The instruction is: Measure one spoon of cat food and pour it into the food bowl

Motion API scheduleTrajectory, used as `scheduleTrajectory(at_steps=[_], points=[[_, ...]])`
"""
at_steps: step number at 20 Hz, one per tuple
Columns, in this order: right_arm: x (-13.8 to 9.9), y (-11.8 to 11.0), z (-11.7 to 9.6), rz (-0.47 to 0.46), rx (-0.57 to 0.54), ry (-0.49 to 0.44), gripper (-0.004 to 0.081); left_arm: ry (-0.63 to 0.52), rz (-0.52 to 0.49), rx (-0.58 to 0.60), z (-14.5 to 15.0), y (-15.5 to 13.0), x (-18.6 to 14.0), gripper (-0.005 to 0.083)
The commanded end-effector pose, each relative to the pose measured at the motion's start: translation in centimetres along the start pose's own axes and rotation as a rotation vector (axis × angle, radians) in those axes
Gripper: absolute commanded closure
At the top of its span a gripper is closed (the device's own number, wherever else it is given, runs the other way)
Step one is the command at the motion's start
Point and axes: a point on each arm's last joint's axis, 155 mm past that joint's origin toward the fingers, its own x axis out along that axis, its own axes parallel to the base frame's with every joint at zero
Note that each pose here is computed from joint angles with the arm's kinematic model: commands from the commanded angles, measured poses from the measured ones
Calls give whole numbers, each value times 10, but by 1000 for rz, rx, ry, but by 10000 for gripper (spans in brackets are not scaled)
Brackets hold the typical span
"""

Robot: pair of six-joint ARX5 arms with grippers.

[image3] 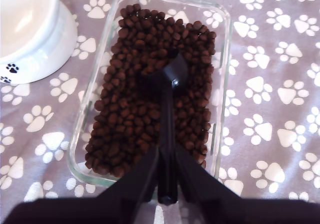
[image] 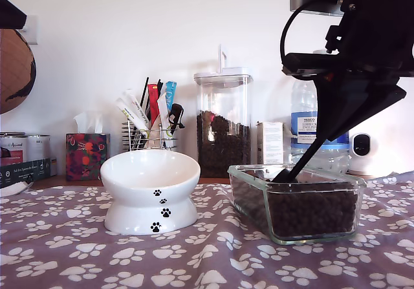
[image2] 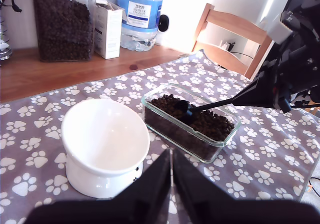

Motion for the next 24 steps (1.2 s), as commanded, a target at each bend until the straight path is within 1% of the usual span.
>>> scheduleTrajectory(at_steps=[1, 10, 13, 16, 18, 21, 24], points=[[-7, -1, 8, 7, 15, -34, 783, -5, -5, 4, 1, -1, 0, 793], [-13, -1, 13, 9, 19, -57, 783, -4, -5, 4, 1, -1, 0, 793], [-18, -1, 21, 14, 27, -92, 783, -5, -5, 4, 1, -1, 0, 793], [-21, -1, 24, 22, 30, -108, 783, -4, -5, 4, 1, -1, 0, 793], [-22, 3, 27, 40, 36, -121, 783, -4, -6, 4, 0, -1, 0, 793], [-24, 9, 39, 75, 57, -166, 783, -4, -6, 4, 0, -1, 0, 793], [-27, 13, 45, 95, 58, -184, 783, 7, -4, -1, -2, 0, 3, 793]])
